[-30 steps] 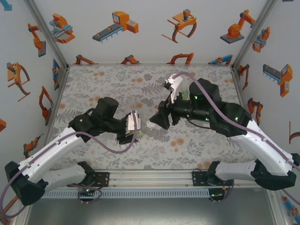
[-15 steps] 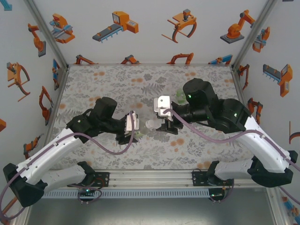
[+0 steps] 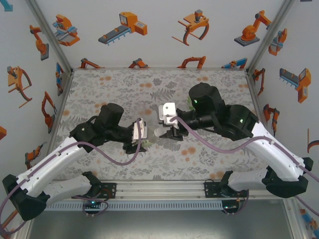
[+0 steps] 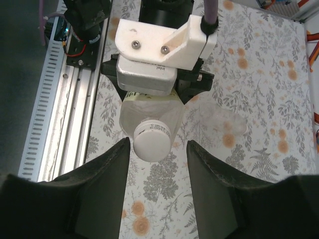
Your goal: Screw on the bottle caps
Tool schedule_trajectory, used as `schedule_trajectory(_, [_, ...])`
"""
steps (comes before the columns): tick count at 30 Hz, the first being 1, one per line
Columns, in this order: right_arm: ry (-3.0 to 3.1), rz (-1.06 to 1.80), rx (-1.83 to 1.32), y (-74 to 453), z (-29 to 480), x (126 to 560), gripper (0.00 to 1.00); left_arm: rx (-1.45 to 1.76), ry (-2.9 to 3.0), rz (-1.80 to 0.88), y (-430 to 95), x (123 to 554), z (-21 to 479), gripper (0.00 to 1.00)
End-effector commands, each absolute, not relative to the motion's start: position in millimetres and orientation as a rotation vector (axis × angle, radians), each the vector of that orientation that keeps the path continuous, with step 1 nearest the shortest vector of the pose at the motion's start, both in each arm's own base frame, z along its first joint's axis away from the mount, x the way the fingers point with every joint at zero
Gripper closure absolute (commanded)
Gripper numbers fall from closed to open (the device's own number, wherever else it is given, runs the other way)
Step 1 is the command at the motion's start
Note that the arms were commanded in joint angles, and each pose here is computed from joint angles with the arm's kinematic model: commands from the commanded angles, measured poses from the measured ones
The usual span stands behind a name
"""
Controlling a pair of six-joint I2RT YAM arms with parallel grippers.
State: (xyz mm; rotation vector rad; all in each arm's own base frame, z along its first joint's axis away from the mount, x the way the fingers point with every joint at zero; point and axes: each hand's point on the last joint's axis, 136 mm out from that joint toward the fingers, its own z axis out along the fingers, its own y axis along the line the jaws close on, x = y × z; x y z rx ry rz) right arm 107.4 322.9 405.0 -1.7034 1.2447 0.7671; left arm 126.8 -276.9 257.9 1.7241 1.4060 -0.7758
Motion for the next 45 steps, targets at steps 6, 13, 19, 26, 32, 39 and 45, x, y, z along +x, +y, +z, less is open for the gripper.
schedule_trajectory(6, [1.234, 0.818, -1.697, 330, 403, 105, 0.58, 1.730, 1.335, -0.790, -277, 120, 273, 0.98])
schedule_trajectory(13, [1.249, 0.833, -1.692, 331, 401, 105, 0.62, 1.729, 1.331, -0.786, -277, 120, 274, 0.98])
schedule_trajectory(19, [1.285, 0.836, -1.660, 330, 402, 108, 0.75, 1.726, 1.336, -0.779, -277, 121, 274, 0.98])
schedule_trajectory(26, [1.619, 0.917, -1.268, 331, 403, 141, 1.00, 1.678, 1.407, -0.697, -276, 138, 267, 0.99])
schedule_trajectory(32, [2.073, 0.986, -0.394, 302, 376, 198, 1.00, 1.658, 1.419, -0.665, -283, 151, 266, 1.00])
schedule_trajectory(39, [2.331, 1.104, 0.330, 281, 320, 208, 1.00, 1.665, 1.436, -0.613, -290, 166, 264, 1.00])
schedule_trajectory(45, [2.372, 0.984, 0.375, 265, 311, 213, 1.00, 1.654, 1.444, -0.556, -293, 179, 263, 1.00])
